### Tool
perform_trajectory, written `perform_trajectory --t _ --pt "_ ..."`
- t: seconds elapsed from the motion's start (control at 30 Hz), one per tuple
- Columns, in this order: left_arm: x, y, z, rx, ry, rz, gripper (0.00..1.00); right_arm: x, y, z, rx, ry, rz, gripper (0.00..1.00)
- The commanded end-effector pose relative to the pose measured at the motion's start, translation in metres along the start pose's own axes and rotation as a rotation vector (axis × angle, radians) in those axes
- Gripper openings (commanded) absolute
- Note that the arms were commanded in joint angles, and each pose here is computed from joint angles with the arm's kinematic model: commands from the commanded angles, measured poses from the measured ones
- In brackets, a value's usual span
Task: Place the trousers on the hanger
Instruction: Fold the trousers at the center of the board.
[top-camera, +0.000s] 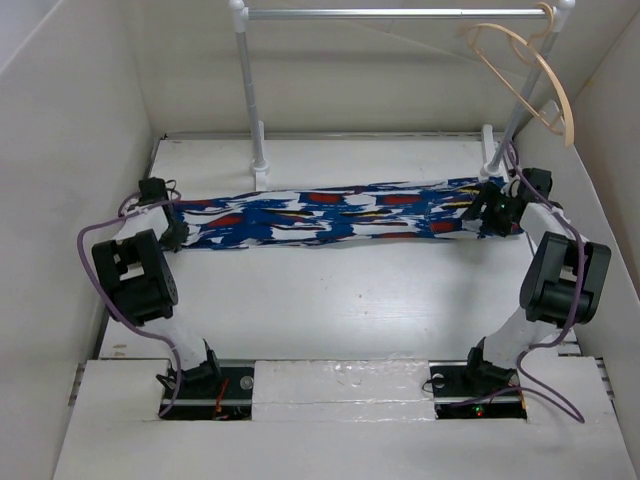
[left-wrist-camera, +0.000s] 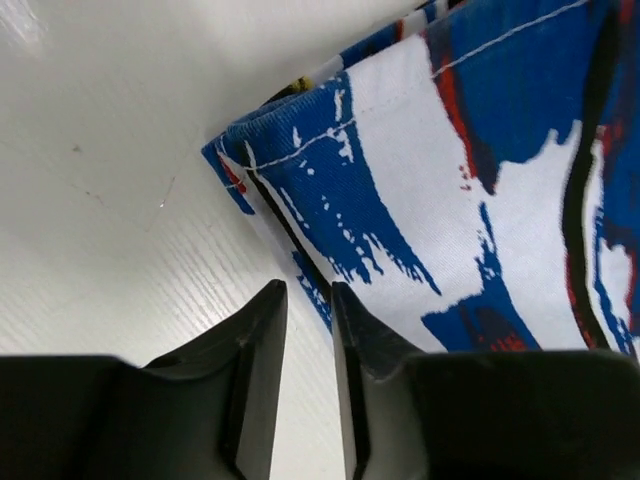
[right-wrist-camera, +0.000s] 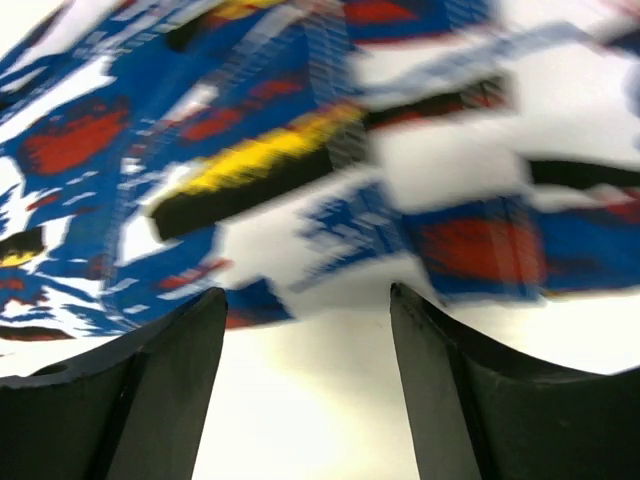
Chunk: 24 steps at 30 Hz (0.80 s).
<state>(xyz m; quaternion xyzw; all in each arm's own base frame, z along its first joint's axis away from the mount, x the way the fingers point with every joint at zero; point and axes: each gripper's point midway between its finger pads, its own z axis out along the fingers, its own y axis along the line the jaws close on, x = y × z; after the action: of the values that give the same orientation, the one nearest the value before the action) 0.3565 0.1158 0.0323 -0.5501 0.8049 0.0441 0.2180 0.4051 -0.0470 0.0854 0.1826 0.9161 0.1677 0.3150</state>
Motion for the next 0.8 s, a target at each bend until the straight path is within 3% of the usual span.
perform_trajectory --t 0.0,0.2,0.33,0.43,0.53,0.57,0.6,0.63,0.73,0.77 --pt "-0.031 -0.01 -0.047 0.099 -0.124 0.006 0.23 -0.015 -0.022 -0.012 0.022 -0.094 0.098 0.73" --pt "-0.035 -0.051 -0.098 0.22 -0.235 0.115 0.24 -0.008 -0.065 -0.005 0.011 -0.094 0.265 0.81" --pt "0.048 -0.113 -0.116 0.411 -0.156 0.313 0.24 -0.009 -0.086 -0.001 0.061 -0.118 0.321 0.81" --pt "0.077 -0.126 -0.092 0.412 -0.039 0.309 0.24 -0.017 -0.091 0.009 0.041 -0.133 0.354 0.73" --pt "0.079 -0.12 -0.054 0.343 0.004 0.3 0.21 -0.019 -0.092 0.022 0.028 -0.148 0.371 0.37" --pt "0.073 -0.113 -0.043 0.312 0.012 0.281 0.19 -0.015 -0.089 0.024 0.025 -0.135 0.369 0.15" --pt "0.077 -0.101 -0.028 0.253 0.042 0.277 0.17 -0.011 -0.089 0.022 0.034 -0.125 0.371 0.05" --pt "0.076 -0.091 -0.02 0.211 0.047 0.273 0.15 -0.001 -0.091 0.019 0.057 -0.109 0.375 0.0" --pt "0.07 -0.053 0.0 0.085 0.048 0.263 0.11 0.015 -0.091 -0.003 0.131 -0.113 0.319 0.0" --pt "0.064 -0.032 0.007 0.024 0.046 0.242 0.09 0.044 -0.099 -0.015 0.177 -0.087 0.333 0.0"
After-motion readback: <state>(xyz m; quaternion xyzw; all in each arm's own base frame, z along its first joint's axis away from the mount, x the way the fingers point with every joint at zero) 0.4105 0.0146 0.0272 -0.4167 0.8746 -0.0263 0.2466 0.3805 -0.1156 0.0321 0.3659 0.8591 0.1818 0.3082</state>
